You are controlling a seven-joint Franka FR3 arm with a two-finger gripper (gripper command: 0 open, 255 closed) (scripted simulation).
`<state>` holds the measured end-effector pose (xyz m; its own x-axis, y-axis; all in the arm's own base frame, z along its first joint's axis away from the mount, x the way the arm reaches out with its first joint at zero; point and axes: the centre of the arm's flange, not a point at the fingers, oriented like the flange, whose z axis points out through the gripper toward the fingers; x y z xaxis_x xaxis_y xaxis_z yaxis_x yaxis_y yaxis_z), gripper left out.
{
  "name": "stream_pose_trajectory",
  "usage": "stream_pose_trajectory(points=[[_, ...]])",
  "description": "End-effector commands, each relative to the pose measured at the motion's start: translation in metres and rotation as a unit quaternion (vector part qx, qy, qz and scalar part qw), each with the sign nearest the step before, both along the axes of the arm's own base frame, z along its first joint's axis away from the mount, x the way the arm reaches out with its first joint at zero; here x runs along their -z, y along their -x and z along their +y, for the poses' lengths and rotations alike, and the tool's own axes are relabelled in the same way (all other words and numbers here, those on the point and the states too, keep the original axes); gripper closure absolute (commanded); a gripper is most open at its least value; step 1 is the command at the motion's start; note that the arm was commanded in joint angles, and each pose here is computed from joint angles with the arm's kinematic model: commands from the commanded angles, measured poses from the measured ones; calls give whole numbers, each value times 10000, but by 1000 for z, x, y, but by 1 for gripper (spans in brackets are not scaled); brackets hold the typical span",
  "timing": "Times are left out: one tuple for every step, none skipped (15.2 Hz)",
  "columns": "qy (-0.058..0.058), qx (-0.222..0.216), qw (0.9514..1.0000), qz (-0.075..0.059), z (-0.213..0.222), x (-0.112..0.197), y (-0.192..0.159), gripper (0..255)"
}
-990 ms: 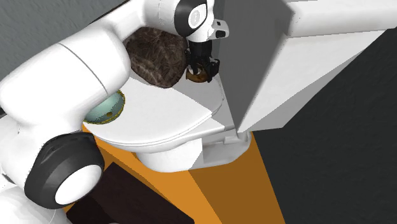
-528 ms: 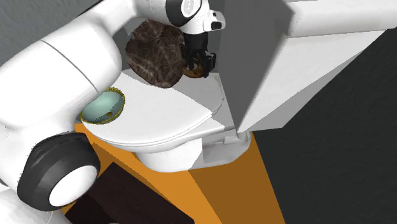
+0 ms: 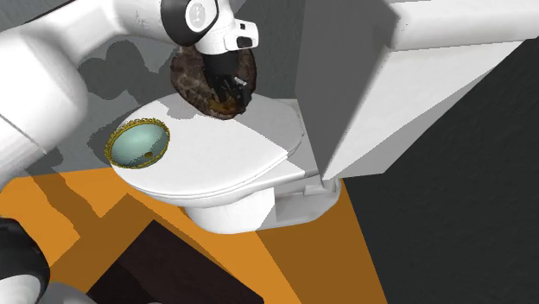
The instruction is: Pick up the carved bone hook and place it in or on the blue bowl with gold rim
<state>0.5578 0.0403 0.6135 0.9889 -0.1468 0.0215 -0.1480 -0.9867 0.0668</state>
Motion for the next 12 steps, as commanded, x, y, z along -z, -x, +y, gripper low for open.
stream_pose_trajectory(points=[[1,4,10000,-3,15,0,18,255],[1,4,10000,-3,24,0,29,255],[1,4,10000,-3,32,0,39,255],[1,4,10000,-3,40,-1,49,255],[1,4,10000,-3,49,-1,59,255],[1,4,10000,-3,57,-1,69,255],[1,4,10000,-3,65,-1,80,255],[1,4,10000,-3,74,-1,90,255],[1,4,10000,-3,82,-1,100,255],[1,4,10000,-3,90,-1,110,255],[1,4,10000,-3,99,-2,121,255],[1,4,10000,-3,107,-2,131,255]])
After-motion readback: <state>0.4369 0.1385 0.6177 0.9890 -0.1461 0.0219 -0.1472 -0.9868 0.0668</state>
